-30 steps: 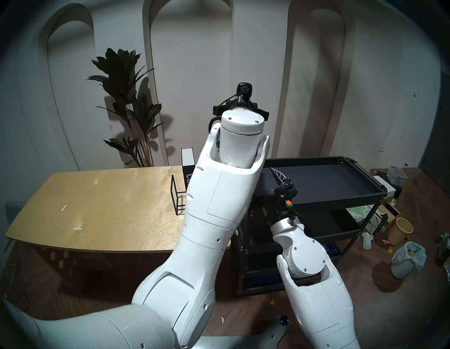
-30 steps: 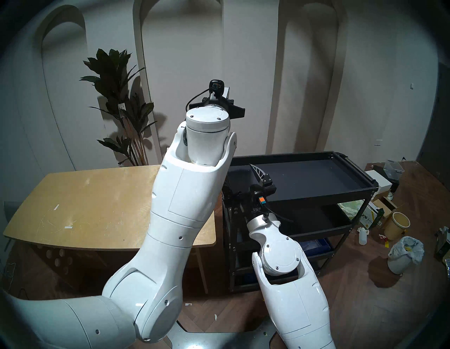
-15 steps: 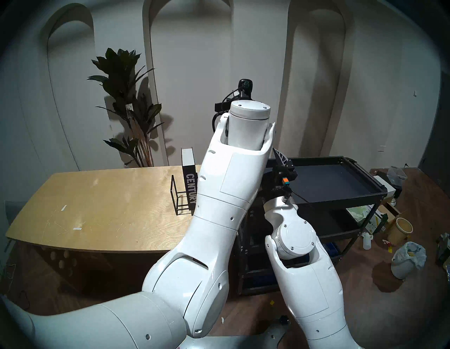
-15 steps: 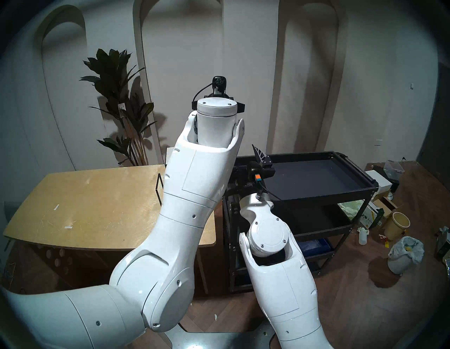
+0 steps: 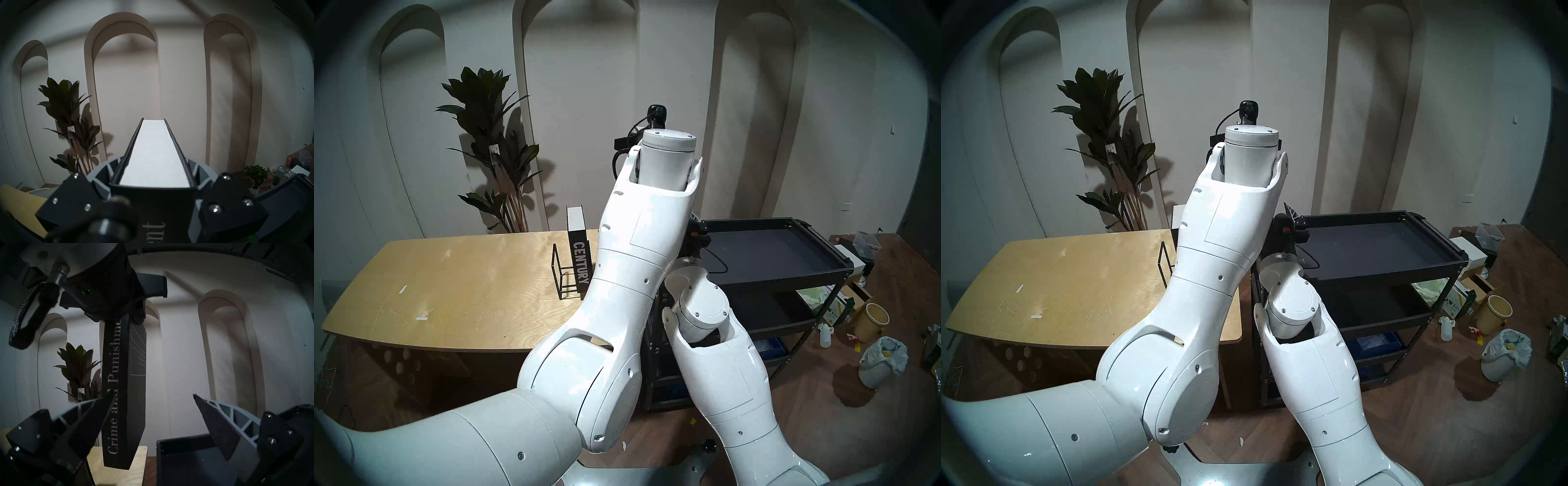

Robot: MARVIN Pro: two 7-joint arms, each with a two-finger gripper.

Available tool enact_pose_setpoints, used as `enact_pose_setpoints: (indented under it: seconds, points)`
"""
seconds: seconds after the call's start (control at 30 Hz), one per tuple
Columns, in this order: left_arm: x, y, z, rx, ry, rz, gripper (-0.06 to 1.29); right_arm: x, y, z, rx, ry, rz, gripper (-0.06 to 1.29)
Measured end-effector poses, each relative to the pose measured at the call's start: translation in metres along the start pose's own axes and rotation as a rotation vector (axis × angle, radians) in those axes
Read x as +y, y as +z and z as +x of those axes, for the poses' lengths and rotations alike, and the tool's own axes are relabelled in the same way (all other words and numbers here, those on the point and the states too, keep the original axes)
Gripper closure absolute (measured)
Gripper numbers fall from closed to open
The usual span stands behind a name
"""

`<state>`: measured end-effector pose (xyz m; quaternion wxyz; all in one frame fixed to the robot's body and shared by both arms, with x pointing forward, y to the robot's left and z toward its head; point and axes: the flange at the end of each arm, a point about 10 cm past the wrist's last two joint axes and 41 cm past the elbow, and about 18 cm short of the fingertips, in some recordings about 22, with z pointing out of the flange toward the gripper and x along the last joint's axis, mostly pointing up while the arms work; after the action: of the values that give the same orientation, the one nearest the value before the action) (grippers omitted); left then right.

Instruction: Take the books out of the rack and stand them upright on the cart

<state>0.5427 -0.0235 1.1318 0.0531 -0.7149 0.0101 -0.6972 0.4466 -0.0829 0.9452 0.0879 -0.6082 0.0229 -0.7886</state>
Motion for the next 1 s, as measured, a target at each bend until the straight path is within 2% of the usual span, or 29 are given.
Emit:
enact_pose_setpoints:
  seconds: [0.27,0.5,0.73,1.0]
  points:
    - [0.0,0.0,0.005,-0.006,-0.013,-0.001,0.71,-0.001,0.021,-0.006,-0.048,0.105,0.005,0.0]
    - [0.0,0.0,0.005,-0.045,-0.013,-0.029,0.71,-0.009,0.038,-0.006,-0.07,0.21,0.06,0.0]
    - [0.0,0.0,0.004,-0.069,0.003,-0.053,0.71,-0.014,0.045,0.002,-0.067,0.268,0.09,0.0]
    - [0.003,-0.004,0.009,-0.061,0.012,-0.043,0.71,-0.016,0.053,0.002,-0.074,0.298,0.089,0.0]
